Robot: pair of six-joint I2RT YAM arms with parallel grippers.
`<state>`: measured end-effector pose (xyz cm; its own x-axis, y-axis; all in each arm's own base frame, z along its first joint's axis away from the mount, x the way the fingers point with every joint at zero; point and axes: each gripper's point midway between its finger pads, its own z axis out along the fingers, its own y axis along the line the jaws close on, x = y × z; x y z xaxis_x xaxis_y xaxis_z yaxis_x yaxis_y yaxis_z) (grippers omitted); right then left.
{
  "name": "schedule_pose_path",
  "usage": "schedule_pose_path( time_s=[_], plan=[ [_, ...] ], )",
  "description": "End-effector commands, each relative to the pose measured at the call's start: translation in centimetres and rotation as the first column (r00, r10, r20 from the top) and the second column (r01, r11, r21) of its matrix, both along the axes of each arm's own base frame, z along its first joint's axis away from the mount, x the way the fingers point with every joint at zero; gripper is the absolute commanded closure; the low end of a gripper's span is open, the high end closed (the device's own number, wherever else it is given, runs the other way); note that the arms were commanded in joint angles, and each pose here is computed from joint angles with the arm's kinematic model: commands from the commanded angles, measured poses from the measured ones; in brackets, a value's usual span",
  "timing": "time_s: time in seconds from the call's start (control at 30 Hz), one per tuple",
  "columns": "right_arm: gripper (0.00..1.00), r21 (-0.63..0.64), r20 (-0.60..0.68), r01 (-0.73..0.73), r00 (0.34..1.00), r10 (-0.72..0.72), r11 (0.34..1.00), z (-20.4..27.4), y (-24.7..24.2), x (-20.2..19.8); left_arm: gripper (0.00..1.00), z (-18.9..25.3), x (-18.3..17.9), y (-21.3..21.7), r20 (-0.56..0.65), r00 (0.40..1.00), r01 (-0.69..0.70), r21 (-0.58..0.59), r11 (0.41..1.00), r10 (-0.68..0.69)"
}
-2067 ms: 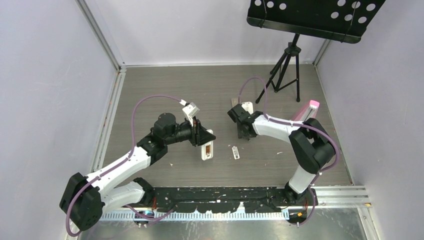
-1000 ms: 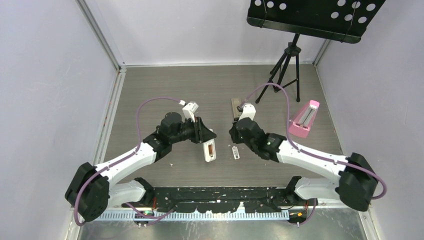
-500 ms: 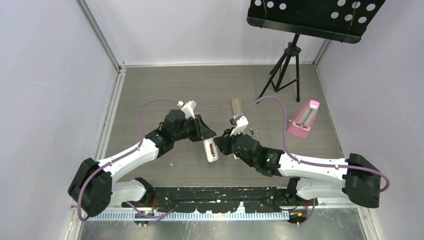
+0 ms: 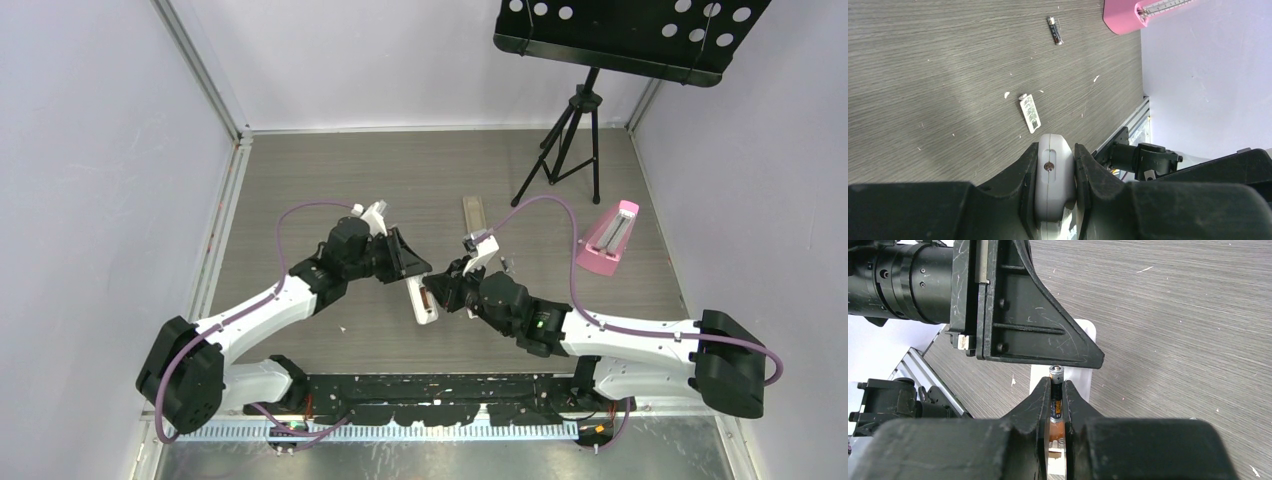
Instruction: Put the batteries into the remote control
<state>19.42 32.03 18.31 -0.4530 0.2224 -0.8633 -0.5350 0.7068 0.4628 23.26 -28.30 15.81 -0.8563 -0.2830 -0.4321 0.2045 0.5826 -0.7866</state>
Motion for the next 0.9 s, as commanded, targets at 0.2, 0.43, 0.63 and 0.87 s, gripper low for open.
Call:
schedule_pose_path(
  time_s=[0.2, 0.43, 0.63, 0.87],
  plan=[
    [0.88, 0.058, 0.039, -0.012, 0.999, 0.01, 0.998, 1.1, 0.8, 0.0, 1.0, 3.9, 0.6, -0.6, 0.032, 0.999, 0.01, -0.119, 0.993, -0.006],
    [0.87, 0.027, 0.042, -0.006, 0.999, 0.004, 1.0, 0.1, 0.9, 0.3, 1.0, 4.5, 0.4, -0.8, 0.018, 1.0, 0.023, -0.162, 0.986, -0.02],
    [0.75, 0.015, 0.047, -0.018, 0.999, 0.017, 1.0, -0.2, 0.7, 0.1, 1.0, 4.1, 0.5, -0.5, 0.014, 1.0, 0.014, -0.158, 0.987, -0.012],
    [0.69, 0.007, 0.047, -0.058, 0.997, 0.057, 0.998, 0.2, 0.7, -0.7, 1.0, 4.0, 0.7, -0.3, 0.018, 1.0, 0.009, -0.157, 0.988, -0.007]
  ],
)
